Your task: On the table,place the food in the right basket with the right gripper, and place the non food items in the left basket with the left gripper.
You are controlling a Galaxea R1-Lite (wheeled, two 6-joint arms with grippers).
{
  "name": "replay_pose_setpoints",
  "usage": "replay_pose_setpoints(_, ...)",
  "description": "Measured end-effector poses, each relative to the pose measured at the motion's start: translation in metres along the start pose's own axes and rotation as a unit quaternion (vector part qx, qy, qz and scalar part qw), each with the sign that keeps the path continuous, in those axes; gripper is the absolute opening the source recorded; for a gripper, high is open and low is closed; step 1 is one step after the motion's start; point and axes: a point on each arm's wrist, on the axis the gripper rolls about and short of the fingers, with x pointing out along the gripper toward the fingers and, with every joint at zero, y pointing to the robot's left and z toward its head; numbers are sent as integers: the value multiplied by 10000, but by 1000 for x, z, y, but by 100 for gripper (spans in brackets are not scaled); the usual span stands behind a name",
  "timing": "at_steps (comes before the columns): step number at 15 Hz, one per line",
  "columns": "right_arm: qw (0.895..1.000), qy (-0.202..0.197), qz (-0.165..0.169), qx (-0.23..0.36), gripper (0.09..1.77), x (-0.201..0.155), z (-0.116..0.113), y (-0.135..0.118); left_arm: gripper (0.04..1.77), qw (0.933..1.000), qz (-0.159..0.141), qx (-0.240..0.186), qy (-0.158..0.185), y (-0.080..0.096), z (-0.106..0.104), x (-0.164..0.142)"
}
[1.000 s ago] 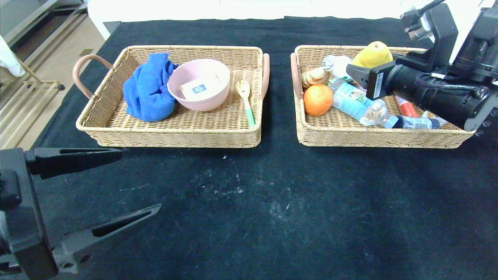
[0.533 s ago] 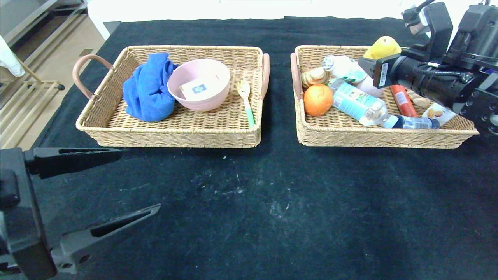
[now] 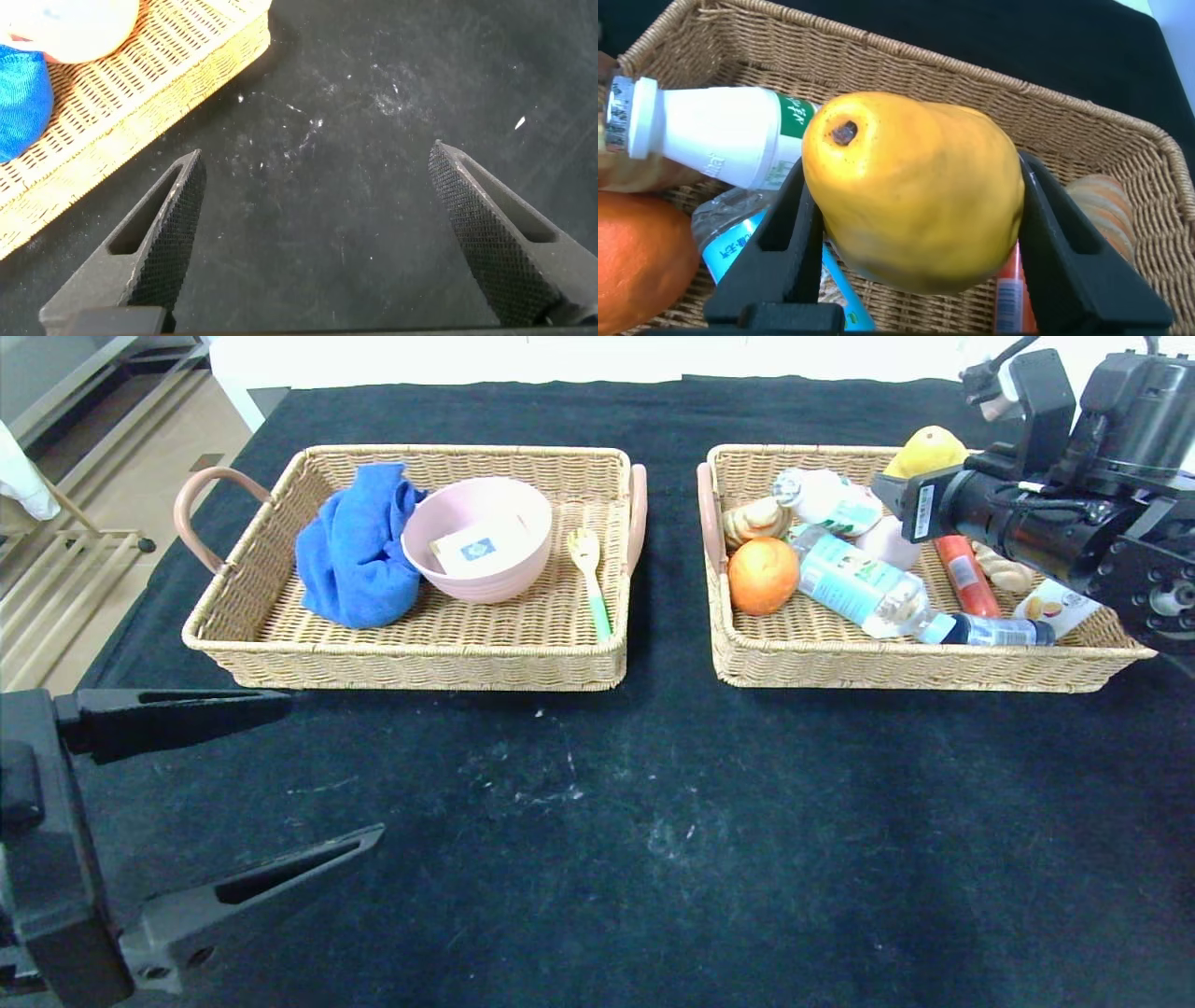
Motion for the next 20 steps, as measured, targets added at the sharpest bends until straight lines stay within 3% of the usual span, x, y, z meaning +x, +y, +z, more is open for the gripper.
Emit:
replay_pose_setpoints(8,10000,22,-16,1,153,1,-3,-1,172,10000,1,-1,6,0,0,0)
replay_pose_setpoints(20,9996,208,160,-36,167,-18,0,-2,172,10000,58,-61,-29,1,1,0)
